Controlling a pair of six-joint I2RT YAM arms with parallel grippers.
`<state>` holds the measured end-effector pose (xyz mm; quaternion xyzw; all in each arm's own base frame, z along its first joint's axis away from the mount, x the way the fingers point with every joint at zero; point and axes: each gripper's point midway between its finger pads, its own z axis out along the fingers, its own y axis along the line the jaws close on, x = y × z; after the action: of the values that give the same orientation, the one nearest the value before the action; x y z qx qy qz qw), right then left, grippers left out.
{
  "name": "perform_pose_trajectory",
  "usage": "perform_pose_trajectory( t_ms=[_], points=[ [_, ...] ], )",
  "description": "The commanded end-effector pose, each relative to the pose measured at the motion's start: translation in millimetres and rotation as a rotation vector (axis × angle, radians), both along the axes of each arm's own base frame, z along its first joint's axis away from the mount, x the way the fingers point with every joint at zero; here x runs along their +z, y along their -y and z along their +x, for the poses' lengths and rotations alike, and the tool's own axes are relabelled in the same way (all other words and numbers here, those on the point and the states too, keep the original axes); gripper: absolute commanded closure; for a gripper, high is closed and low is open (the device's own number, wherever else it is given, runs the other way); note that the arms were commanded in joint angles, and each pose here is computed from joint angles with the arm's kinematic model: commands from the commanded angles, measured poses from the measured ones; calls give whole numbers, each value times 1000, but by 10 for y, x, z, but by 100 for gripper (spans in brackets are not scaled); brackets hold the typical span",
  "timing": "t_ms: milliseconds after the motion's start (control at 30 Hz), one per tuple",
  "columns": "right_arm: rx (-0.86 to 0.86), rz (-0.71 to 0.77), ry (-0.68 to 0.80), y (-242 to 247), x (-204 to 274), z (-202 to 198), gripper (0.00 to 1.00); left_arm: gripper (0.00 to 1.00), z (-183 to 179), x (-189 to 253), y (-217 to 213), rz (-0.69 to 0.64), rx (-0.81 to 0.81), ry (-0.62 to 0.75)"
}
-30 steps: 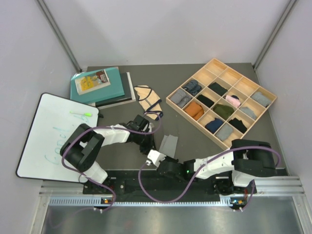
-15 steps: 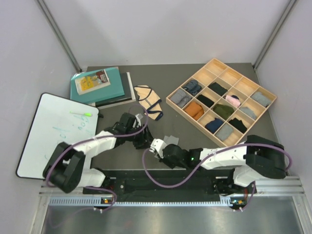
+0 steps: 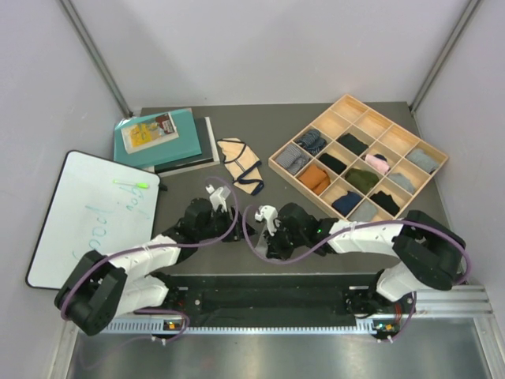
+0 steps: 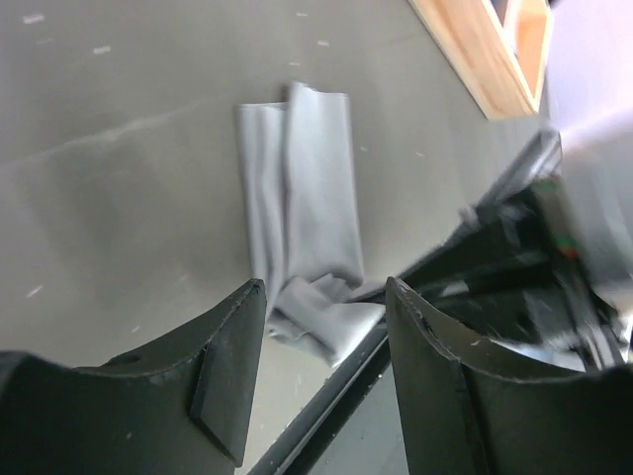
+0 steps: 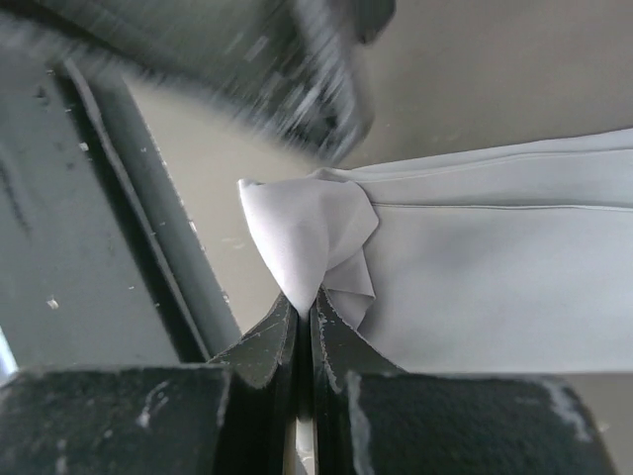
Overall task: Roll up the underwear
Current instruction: Roll the underwear to the center of the board.
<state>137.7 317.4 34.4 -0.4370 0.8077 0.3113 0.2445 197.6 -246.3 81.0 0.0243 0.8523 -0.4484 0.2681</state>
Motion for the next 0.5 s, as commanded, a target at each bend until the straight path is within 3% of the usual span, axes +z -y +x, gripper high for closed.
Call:
perform_pose_trajectory(
  t_ms=[0, 467],
  points=[
    [55, 89, -122, -149, 111, -1, 100, 44, 12, 230, 182, -82, -94, 187],
    [-10, 75, -273, -44, -80, 259, 100, 43, -152, -9, 267, -24, -182, 224]
  ],
)
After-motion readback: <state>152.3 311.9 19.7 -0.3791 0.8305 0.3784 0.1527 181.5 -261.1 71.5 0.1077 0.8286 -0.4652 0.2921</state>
